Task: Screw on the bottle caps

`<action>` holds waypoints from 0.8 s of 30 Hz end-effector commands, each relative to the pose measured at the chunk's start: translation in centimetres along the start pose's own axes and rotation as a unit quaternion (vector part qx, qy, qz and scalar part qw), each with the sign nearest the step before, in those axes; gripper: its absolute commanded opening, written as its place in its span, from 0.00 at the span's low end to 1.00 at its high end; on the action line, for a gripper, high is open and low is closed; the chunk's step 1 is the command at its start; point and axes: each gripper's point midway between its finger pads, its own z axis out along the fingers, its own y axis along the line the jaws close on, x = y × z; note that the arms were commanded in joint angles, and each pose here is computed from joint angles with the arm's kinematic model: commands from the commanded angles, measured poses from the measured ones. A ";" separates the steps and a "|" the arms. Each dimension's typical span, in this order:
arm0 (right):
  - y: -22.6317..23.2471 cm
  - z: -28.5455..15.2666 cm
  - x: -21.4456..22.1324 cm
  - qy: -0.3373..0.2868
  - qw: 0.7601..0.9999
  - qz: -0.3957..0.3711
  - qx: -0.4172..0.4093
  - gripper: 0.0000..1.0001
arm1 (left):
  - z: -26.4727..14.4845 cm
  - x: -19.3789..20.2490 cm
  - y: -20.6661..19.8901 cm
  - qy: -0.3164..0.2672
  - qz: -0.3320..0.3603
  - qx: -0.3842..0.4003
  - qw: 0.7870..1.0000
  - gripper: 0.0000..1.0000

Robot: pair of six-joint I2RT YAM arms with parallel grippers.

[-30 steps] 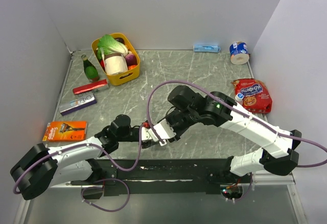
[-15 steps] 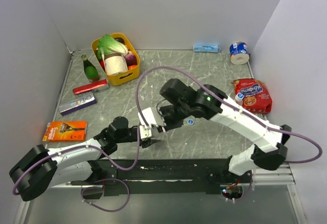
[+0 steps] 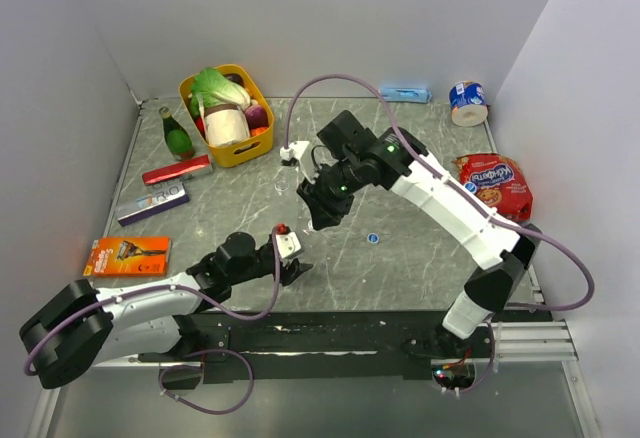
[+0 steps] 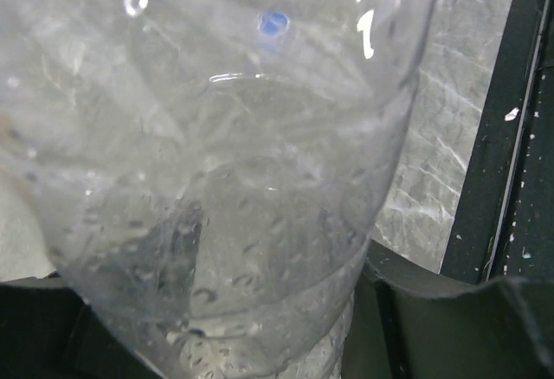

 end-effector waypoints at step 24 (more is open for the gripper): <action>0.9 -5.9 -0.1 -0.017 0.999 0.031 -0.034 1.00 | 0.8 -3.8 -1.0 -0.064 -0.021 0.045 0.997 0.01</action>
